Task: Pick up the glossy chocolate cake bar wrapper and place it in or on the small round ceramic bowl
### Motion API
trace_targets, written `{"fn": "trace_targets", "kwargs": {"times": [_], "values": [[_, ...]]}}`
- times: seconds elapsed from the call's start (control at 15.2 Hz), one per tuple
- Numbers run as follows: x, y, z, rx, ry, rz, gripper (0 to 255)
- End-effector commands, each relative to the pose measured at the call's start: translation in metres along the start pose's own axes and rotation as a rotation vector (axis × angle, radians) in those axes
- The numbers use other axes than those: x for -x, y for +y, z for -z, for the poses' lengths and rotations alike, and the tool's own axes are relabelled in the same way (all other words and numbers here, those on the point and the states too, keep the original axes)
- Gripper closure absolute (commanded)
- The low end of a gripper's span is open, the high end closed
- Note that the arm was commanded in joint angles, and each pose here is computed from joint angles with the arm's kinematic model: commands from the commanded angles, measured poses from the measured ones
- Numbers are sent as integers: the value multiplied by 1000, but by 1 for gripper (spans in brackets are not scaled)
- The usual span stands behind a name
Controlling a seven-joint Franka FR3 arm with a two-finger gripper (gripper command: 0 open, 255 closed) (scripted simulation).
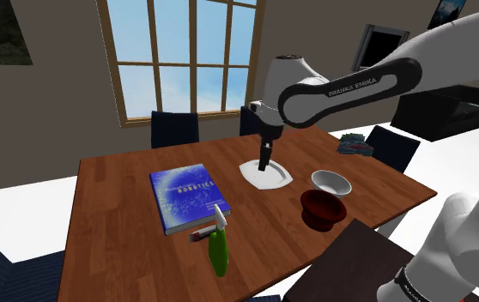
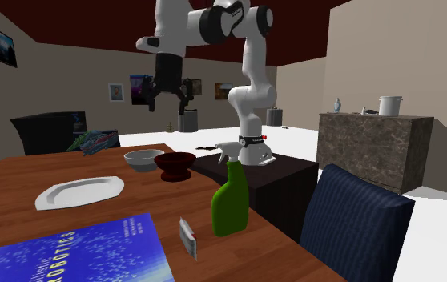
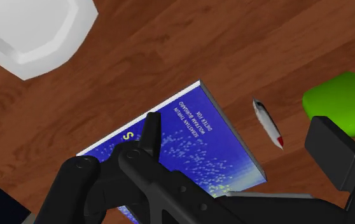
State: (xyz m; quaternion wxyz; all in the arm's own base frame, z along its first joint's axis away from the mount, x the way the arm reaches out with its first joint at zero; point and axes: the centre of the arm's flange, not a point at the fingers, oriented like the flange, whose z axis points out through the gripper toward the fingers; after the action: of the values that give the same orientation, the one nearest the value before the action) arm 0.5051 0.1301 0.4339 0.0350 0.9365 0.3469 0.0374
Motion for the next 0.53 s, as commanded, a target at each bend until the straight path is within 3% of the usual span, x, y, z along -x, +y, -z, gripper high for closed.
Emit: {"fn": "trace_targets", "kwargs": {"times": [0.0, 0.46], "values": [[-18, -5, -19, -6, -3, 55, 0], [-76, -34, -85, -25, -13, 241, 0]]}}
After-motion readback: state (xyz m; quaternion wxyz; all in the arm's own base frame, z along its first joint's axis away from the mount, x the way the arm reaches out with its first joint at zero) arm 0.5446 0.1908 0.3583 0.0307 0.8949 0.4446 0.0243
